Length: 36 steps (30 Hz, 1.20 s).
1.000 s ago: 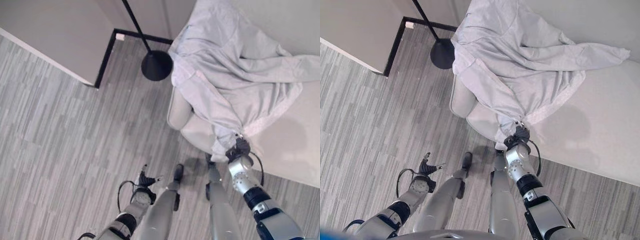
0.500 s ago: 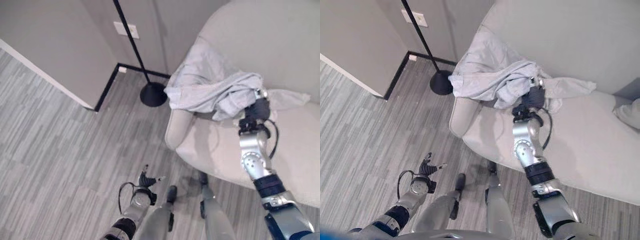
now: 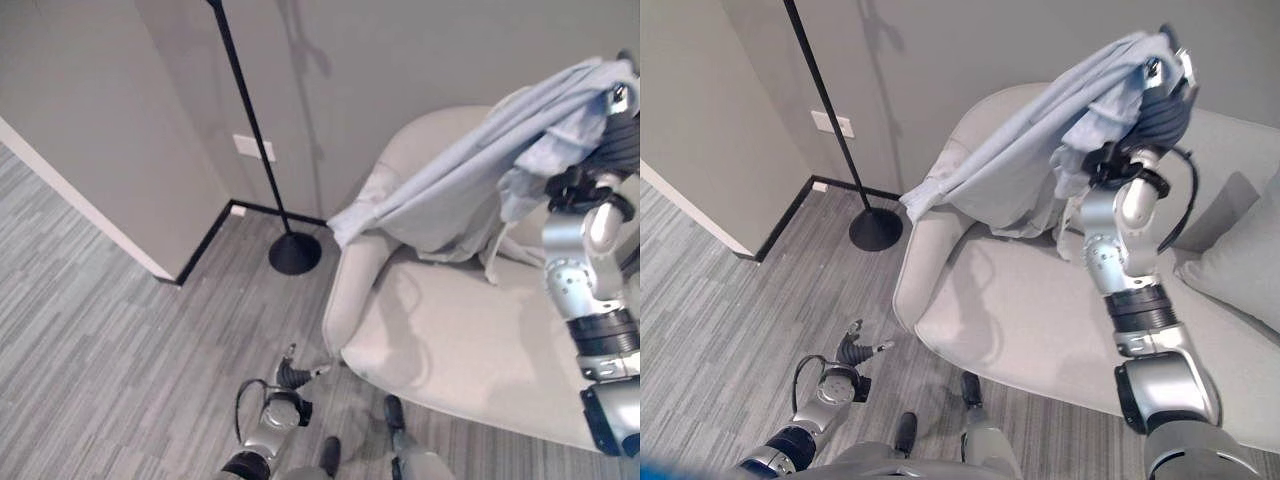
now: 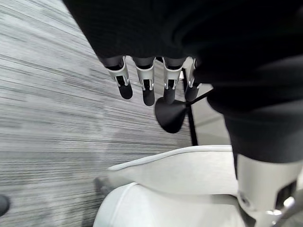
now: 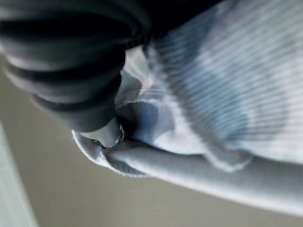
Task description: Hang the clothes on the sofa on the clothes rack.
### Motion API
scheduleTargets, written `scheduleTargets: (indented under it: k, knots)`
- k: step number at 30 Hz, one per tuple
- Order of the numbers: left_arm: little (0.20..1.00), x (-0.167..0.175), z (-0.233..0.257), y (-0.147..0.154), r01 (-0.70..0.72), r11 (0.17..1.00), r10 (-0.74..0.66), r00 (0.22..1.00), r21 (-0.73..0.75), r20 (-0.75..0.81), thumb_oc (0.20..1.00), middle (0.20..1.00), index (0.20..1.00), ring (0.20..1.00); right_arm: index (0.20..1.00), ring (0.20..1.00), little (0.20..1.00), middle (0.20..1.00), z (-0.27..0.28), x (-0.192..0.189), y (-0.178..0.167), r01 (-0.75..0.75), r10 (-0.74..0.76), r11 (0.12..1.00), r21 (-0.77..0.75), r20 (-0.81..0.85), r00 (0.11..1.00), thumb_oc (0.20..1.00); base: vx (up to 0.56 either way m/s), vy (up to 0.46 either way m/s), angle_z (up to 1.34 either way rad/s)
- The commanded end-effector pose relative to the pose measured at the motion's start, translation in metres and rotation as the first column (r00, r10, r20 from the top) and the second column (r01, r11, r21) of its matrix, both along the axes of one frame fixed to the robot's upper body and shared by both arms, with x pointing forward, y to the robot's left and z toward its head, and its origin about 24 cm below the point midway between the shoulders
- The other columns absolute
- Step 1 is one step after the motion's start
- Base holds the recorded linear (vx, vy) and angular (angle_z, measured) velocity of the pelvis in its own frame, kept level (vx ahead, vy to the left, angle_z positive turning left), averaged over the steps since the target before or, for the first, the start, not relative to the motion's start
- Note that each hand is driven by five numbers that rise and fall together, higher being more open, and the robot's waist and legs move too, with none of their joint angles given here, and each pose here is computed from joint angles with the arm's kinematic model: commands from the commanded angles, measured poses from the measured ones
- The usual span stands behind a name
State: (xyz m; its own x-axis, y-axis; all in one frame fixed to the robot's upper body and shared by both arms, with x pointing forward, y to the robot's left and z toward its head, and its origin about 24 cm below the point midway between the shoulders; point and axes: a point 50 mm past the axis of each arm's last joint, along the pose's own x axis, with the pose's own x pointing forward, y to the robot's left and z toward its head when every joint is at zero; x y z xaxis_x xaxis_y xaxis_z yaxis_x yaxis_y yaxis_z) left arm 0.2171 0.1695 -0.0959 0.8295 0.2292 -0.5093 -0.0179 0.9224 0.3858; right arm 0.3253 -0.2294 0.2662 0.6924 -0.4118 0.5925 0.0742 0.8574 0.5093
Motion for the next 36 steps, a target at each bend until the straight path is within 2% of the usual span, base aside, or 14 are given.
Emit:
scheduleTargets:
  k: [1,2,8,17,22,28,34,36]
  knots:
    - [1.000,0.002,0.004,0.005,0.004,0.999,-0.006,0.999,0.047,0.045,1.000,1.000,1.000,1.000,0.200,0.200,0.200,0.200,0.048,-0.012,0.000,0.052,-0.041,0.997,-0.057,0.188,0.981,0.200,0.03,0.027,-0.18]
    - [1.000,0.002,0.006,0.006,-0.004,0.998,0.001,0.999,0.057,0.054,1.000,1.000,1.000,1.000,0.200,0.200,0.200,0.200,0.068,-0.009,-0.010,0.103,-0.087,0.992,-0.078,0.192,0.978,0.200,0.02,0.021,-0.12]
    - [1.000,0.011,0.014,0.010,-0.094,0.991,0.082,0.988,0.091,0.128,1.000,1.000,1.000,1.000,0.200,0.200,0.200,0.200,0.102,-0.004,-0.015,0.176,-0.153,0.978,-0.109,0.190,0.970,0.200,0.00,0.005,-0.10]
    - [1.000,0.035,0.035,0.018,-0.197,0.968,0.151,0.952,0.157,0.266,1.000,1.000,1.000,1.000,0.200,0.200,0.200,0.200,0.155,0.006,0.005,0.201,-0.171,0.971,-0.131,0.210,0.963,0.200,0.01,-0.003,-0.15]
    - [1.000,0.052,0.050,0.010,-0.169,0.969,0.100,0.935,0.179,0.340,1.000,1.000,1.000,1.000,0.200,0.200,0.200,0.200,0.176,0.006,0.018,0.210,-0.177,0.969,-0.131,0.227,0.958,0.200,0.02,0.010,-0.07]
    - [1.000,0.084,0.076,-0.008,-0.079,0.958,-0.047,0.904,0.274,0.425,1.000,1.000,1.000,1.000,0.200,0.200,0.200,0.200,0.199,0.008,0.052,0.177,-0.141,0.975,-0.131,0.243,0.960,0.200,0.02,0.013,-0.09]
    - [1.000,0.105,0.091,-0.026,-0.023,0.910,-0.174,0.885,0.414,0.431,1.000,1.000,1.000,1.000,0.200,0.200,0.200,0.200,0.207,0.011,0.082,0.118,-0.082,0.983,-0.143,0.238,0.968,0.200,0.02,0.003,-0.05]
    - [1.000,0.113,0.095,-0.036,-0.032,0.913,-0.159,0.890,0.407,0.427,1.000,1.000,1.000,1.000,0.200,0.200,0.200,0.200,0.210,0.008,0.092,0.098,-0.057,0.983,-0.157,0.248,0.967,0.200,0.02,0.002,-0.16]
